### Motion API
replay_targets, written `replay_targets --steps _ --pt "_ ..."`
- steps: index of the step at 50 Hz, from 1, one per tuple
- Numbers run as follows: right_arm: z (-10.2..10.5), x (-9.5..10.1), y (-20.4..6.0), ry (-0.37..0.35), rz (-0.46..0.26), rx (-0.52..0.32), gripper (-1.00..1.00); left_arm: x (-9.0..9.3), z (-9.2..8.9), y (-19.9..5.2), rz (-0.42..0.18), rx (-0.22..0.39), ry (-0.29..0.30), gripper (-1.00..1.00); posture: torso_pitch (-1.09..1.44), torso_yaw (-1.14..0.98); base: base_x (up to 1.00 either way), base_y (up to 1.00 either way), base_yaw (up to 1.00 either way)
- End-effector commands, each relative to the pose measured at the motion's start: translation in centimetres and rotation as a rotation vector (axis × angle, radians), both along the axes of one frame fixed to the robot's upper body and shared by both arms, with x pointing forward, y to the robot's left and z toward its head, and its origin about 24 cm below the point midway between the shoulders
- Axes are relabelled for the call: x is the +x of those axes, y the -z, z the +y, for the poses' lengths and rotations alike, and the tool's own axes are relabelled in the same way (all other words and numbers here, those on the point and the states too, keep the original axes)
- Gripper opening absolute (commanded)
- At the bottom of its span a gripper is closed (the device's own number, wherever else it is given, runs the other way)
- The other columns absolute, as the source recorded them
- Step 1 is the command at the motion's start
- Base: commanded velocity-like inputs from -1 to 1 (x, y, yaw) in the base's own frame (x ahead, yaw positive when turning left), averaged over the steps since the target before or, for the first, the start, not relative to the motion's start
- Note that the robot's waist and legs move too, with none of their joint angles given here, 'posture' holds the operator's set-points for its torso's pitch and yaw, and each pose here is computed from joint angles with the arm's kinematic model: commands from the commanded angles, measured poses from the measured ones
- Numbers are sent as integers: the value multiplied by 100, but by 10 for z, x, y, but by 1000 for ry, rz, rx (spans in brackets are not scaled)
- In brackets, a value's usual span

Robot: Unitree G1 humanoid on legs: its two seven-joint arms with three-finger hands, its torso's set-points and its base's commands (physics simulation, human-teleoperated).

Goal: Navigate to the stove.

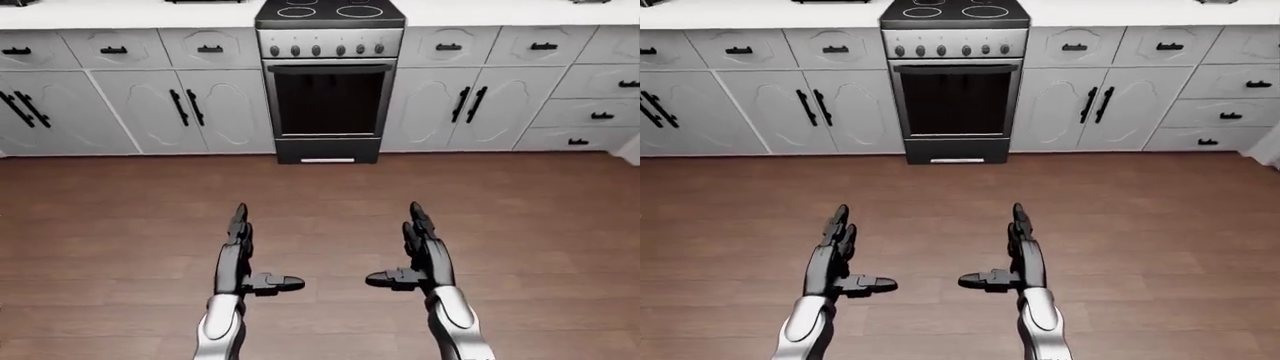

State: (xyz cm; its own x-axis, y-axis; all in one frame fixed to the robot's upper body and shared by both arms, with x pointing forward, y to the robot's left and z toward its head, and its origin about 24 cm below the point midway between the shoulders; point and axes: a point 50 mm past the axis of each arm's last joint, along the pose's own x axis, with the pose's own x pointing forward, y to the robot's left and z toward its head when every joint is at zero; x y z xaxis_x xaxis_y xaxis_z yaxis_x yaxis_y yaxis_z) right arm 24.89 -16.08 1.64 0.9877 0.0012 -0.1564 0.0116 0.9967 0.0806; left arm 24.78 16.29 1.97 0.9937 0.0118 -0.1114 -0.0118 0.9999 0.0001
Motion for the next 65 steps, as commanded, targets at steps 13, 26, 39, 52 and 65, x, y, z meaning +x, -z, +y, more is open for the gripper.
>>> replay_targets --steps 13,26,39,52,65 --pt "-3 6 -24 7 -124 -9 100 6 -3 -22 -112 1 12 100 0 0 22 -2 0" --pt "-2 6 -23 6 -123 -9 100 6 -3 -21 -112 1 12 100 0 0 24 -2 0" --pt "-4 8 -24 14 -120 -3 100 6 -3 -21 -112 1 12 100 0 0 24 -2 0" --pt "-4 6 -25 7 -125 -6 100 6 -3 -22 -112 1 12 100 0 0 24 -3 0" --pt "-4 7 -25 9 -126 -5 100 6 -3 -22 -112 1 12 100 0 0 24 -3 0"
